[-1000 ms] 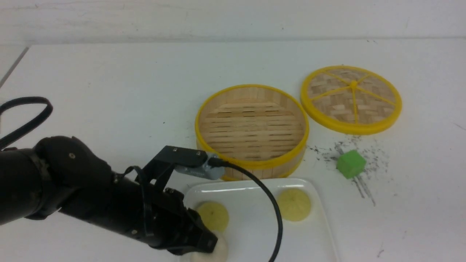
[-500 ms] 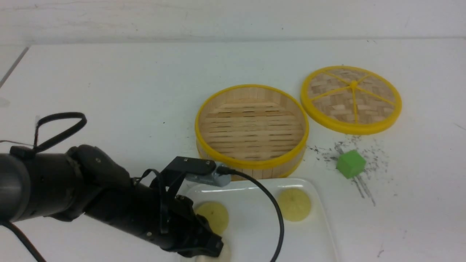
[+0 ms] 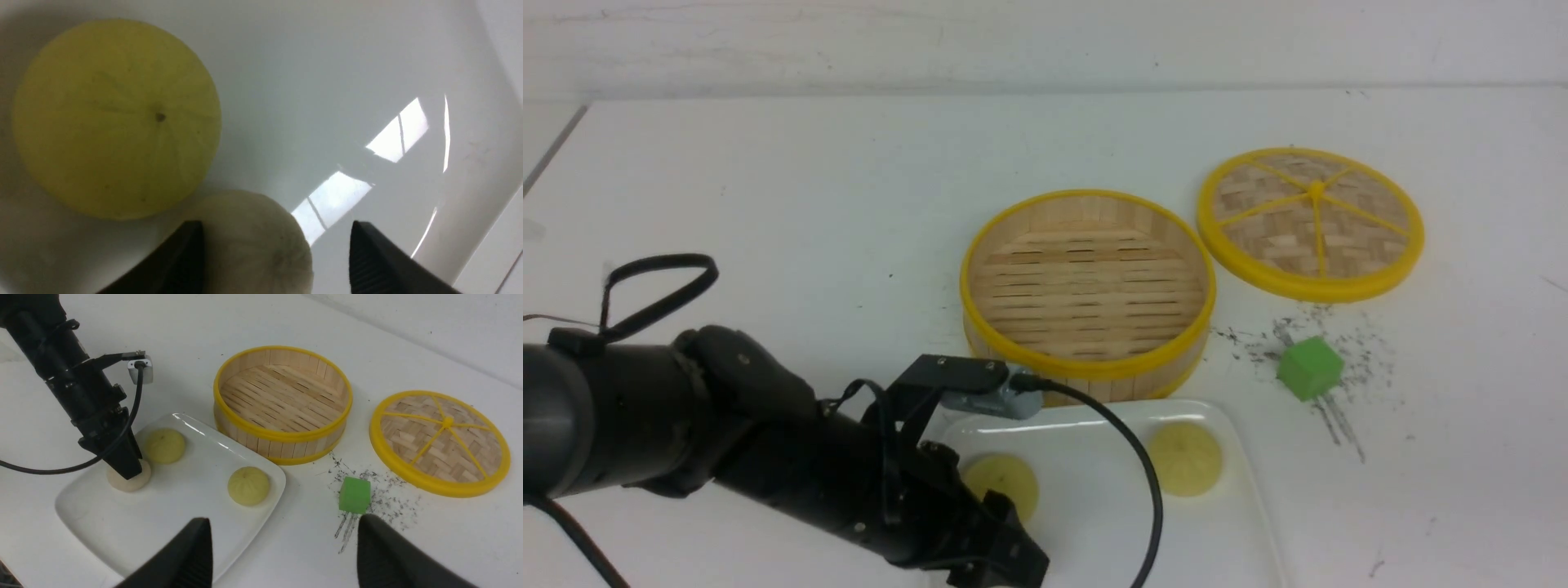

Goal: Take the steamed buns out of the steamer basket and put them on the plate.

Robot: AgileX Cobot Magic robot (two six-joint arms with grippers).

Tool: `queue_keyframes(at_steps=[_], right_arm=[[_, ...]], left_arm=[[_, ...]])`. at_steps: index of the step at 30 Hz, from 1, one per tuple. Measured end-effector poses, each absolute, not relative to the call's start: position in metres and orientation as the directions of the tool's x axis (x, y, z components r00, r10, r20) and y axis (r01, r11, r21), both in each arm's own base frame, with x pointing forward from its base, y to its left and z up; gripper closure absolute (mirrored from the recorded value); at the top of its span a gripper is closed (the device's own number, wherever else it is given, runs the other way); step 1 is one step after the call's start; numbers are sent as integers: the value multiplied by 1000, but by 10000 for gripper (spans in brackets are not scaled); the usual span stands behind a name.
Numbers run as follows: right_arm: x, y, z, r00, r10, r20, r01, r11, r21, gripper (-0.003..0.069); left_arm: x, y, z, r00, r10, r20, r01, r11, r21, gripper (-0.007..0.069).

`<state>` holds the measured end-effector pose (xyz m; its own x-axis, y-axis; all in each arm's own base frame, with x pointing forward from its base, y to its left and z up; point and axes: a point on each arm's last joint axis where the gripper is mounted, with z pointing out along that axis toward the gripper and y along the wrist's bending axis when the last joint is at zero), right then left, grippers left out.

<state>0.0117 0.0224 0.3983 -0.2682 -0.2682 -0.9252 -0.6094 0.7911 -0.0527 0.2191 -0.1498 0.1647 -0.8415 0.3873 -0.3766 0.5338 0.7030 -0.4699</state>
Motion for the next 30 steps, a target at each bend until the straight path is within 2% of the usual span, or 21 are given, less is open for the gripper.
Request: queue_keyframes(at_steps=[5, 10, 11, 13, 14, 15, 16, 17, 18, 19, 21, 24, 30], right_arm=[[12, 22, 398, -261, -278, -925, -612, 788, -64, 186], [12, 23, 398, -260, -278, -925, -616, 786, -63, 186], [11, 23, 398, -260, -277, -925, -616, 785, -62, 186], [11, 24, 399, -262, -271, -926, -622, 781, -53, 186], [11, 24, 399, -262, -271, -926, -623, 781, -52, 186], [11, 24, 399, -263, -267, -927, -627, 778, -46, 186], [10, 24, 399, -264, -266, -927, -628, 777, -44, 186], [10, 24, 399, -264, -266, -927, -628, 777, -44, 186], [10, 24, 399, -264, -265, -927, -628, 777, -44, 186], [10, 24, 399, -264, -265, -927, -628, 777, -44, 186], [10, 24, 399, -263, -266, -927, -628, 777, -44, 186], [10, 24, 399, -263, -266, -927, -628, 777, -44, 186], [11, 24, 400, -236, -272, -933, -630, 774, -66, 186]], left_arm=[[222, -154, 186, -813, 388, -433, 572, 666, -478, 122], [231, -161, 257, -685, 351, -638, 691, 590, -418, 122], [231, -161, 262, -674, 349, -651, 699, 586, -410, 122], [230, -159, 303, -566, 330, -756, 758, 569, -319, 122], [229, -158, 305, -562, 327, -760, 759, 570, -316, 122], [226, -155, 327, -488, 323, -811, 784, 571, -244, 122], [223, -151, 341, -438, 321, -840, 792, 580, -192, 122], [222, -150, 343, -432, 317, -844, 790, 585, -185, 122], [217, -144, 359, -376, 318, -870, 788, 605, -119, 122], [216, -143, 361, -364, 322, -874, 786, 610, -102, 122], [204, -130, 379, -276, 342, -898, 761, 649, 13, 122], [190, -116, 394, -205, 373, -905, 711, 692, 125, 122], [156, -88, 423, -95, 360, -928, 615, 754, 230, 122]])
